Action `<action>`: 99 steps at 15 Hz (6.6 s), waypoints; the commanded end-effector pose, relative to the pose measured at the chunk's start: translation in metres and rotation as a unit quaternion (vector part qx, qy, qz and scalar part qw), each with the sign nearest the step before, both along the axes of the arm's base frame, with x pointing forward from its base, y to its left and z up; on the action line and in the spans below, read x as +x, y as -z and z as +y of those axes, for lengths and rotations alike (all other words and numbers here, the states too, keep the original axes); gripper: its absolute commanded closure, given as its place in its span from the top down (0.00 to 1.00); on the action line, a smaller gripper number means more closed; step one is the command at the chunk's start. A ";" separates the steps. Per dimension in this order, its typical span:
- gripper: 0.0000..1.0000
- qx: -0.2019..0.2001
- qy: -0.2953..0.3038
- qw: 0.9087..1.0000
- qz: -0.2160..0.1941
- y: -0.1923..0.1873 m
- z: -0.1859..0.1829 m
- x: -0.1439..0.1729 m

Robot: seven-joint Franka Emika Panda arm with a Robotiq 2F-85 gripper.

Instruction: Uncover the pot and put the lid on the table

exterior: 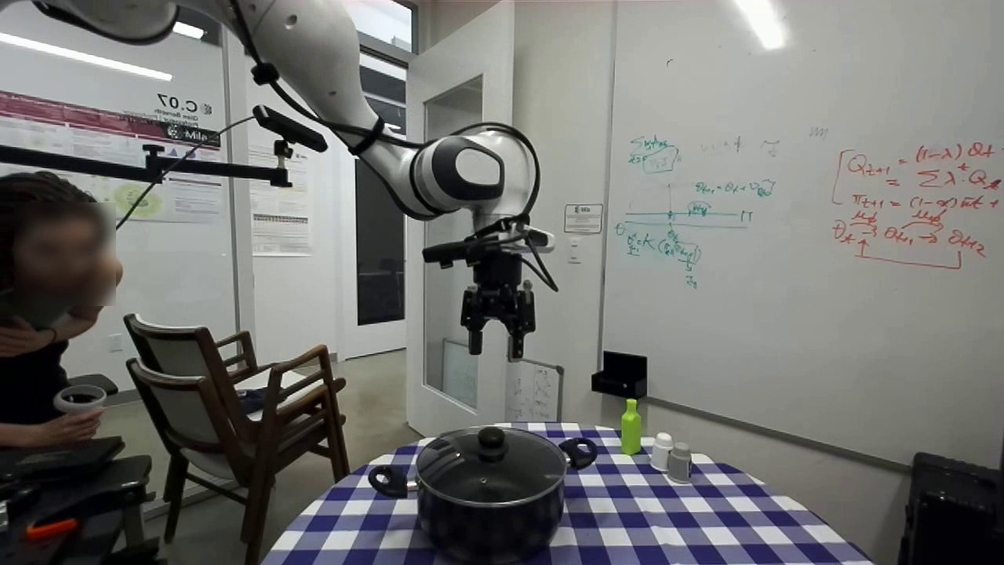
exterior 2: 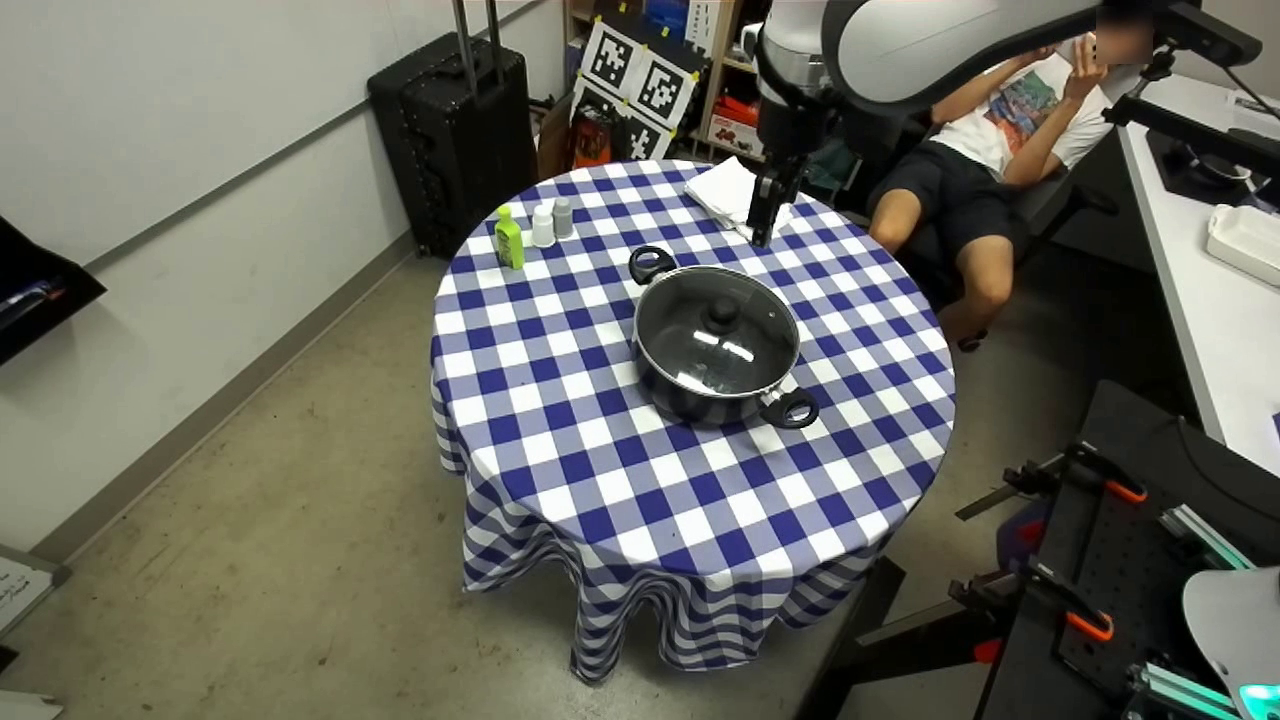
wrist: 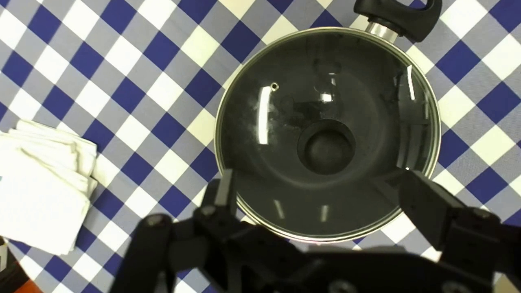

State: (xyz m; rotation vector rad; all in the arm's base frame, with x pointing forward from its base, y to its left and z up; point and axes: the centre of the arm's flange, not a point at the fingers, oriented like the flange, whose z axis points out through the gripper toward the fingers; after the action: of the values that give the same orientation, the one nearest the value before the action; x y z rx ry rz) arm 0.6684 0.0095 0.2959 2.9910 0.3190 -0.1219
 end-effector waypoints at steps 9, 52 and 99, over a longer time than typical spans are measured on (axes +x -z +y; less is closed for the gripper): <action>1.00 0.069 -0.039 0.995 0.067 0.096 0.030 0.024; 0.26 0.044 -0.018 0.994 0.098 0.092 0.013 0.026; 0.26 0.100 0.279 0.951 0.085 0.220 -0.286 -0.071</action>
State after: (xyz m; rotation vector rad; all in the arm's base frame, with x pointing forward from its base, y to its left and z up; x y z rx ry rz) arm 0.5698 -0.2641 0.0896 3.1971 -0.5282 -0.4296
